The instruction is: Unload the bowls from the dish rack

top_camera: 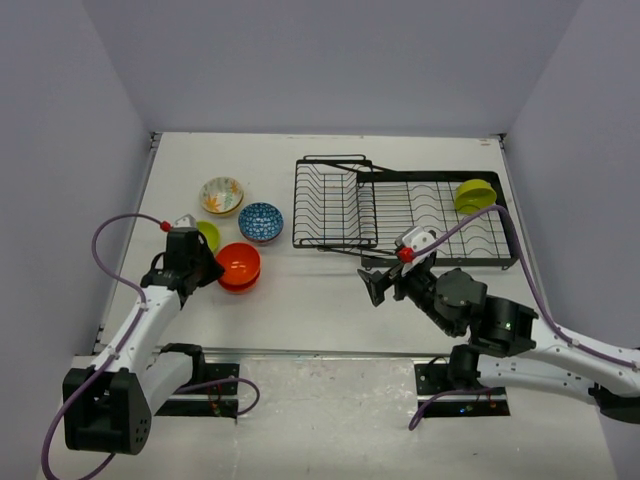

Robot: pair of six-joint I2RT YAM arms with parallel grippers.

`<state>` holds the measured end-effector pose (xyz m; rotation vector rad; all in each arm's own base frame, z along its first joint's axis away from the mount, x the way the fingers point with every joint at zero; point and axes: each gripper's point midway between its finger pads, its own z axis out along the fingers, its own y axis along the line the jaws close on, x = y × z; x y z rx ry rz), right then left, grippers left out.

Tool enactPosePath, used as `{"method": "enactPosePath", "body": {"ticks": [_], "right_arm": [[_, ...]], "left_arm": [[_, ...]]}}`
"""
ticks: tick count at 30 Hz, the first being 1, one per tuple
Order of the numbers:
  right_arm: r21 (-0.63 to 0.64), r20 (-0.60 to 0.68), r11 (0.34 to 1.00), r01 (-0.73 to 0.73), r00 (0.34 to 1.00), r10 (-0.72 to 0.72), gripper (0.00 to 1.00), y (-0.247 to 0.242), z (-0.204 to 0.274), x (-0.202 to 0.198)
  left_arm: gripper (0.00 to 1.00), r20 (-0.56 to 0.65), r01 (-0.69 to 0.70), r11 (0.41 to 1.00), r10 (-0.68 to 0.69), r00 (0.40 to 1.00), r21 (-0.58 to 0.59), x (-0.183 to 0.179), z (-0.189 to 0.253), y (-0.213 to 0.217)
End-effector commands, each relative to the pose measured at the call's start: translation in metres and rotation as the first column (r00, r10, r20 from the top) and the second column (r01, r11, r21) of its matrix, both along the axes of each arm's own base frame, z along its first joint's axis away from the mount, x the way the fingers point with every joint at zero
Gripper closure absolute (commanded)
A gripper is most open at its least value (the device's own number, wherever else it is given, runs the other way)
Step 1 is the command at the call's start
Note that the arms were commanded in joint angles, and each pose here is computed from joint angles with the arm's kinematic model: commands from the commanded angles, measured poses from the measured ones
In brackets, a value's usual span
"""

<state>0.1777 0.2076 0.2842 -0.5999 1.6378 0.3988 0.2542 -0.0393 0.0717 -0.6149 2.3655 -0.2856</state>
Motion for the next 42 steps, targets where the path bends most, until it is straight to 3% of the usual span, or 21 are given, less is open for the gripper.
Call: {"method": "enactPosePath", "body": {"ticks": [1,15,18,23,31,37,42], "right_arm": [[0.086,0.009,0.996,-0.011,1.0,0.01,0.01,0.002,0.014,-0.001],[0.098,0.013,0.995,-0.025,1.0,0.024,0.01,0.006,0.016,-0.001],[0.096,0.013,0.995,-0.028,1.0,0.027,0.01,0.007,0.016,-0.001],[0.093,0.013,0.995,-0.03,0.999,0.029,0.01,0.008,0.015,0.0],[0.099,0.015,0.995,-0.033,0.999,0.032,0.01,0.006,0.016,-0.002],[0.099,-0.009,0.995,0.011,1.0,-0.01,0.01,0.004,0.009,0.006],[0.169,-0.134,0.978,0.126,0.986,-0.104,0.01,-0.01,-0.009,0.042]], "left_arm": [[0.92,0.056,-0.004,0.999,0.006,0.998,-0.037,0.009,0.009,-0.004],[0.64,0.125,0.002,0.998,0.006,0.992,-0.065,0.002,0.043,-0.007],[0.66,0.117,0.007,0.997,0.002,0.993,-0.07,0.0,0.041,-0.009],[0.85,0.117,0.001,0.998,0.007,0.993,-0.07,0.0,0.039,-0.008],[1.0,0.098,0.007,0.997,0.001,0.995,-0.075,0.0,0.029,-0.01],[0.99,0.103,0.01,0.997,-0.002,0.995,-0.076,0.0,0.03,-0.01],[0.94,0.127,0.024,0.996,-0.013,0.992,-0.086,0.0,0.036,-0.013]]}}
